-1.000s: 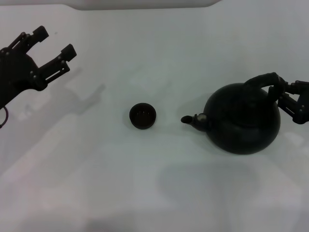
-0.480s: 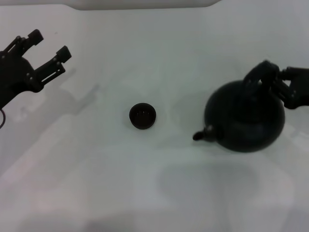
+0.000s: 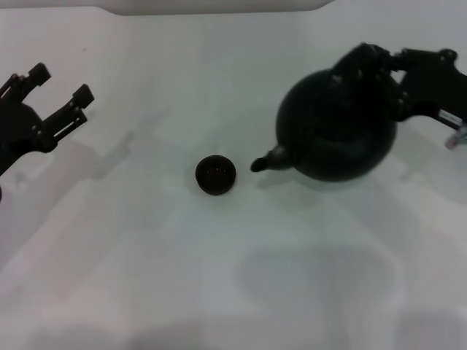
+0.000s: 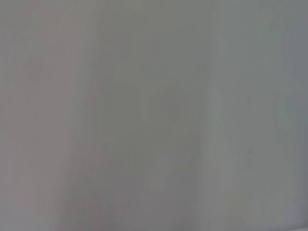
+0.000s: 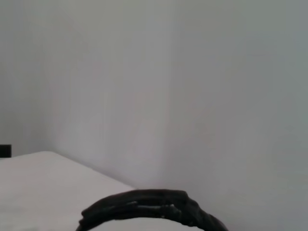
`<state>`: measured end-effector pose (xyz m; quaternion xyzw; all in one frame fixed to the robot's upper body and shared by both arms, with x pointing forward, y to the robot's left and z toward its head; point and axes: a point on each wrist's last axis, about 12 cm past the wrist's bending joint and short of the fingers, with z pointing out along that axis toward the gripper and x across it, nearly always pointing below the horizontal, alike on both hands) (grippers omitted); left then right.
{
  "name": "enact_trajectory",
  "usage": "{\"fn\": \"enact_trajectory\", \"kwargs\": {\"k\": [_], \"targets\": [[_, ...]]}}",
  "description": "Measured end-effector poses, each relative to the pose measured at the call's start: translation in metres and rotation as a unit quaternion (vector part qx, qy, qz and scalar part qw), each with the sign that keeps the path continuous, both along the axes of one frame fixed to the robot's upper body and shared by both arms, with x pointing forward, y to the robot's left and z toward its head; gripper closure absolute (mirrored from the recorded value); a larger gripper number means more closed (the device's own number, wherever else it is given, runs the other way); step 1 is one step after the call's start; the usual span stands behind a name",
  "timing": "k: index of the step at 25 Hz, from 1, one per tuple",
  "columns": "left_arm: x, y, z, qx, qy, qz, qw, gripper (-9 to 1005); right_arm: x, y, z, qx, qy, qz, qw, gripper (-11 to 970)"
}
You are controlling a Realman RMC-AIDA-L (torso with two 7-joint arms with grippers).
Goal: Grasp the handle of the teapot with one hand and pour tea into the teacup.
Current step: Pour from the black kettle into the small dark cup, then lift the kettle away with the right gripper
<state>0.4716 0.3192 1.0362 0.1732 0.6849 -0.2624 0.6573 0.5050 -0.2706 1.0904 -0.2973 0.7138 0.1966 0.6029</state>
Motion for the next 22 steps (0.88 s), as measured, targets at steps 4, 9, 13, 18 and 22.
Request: {"fn": "enact_trajectory", "kwargs": {"k": [4, 9, 13, 18, 22], "targets": [[-0.005, 0.004, -0.007, 0.005, 0.010, 0.017, 1.000, 135, 0.009, 0.019, 0.005, -0.040, -0.025, -0.003, 0.999, 827], [-0.012, 0.007, -0.015, 0.004, 0.025, 0.034, 0.999, 135, 0.014, 0.039, 0.008, -0.080, -0.047, -0.002, 0.996, 829], [-0.015, 0.007, -0.021, 0.013, 0.035, 0.042, 0.998, 135, 0.015, 0.050, 0.010, -0.105, -0.060, -0.002, 0.993, 830], [-0.015, 0.005, -0.025, 0.015, 0.047, 0.044, 0.998, 135, 0.016, 0.067, 0.009, -0.148, -0.074, -0.006, 0.986, 832], [-0.015, 0.005, -0.026, 0.015, 0.049, 0.044, 0.998, 134, 0.015, 0.076, 0.008, -0.182, -0.085, -0.010, 0.980, 831]]}}
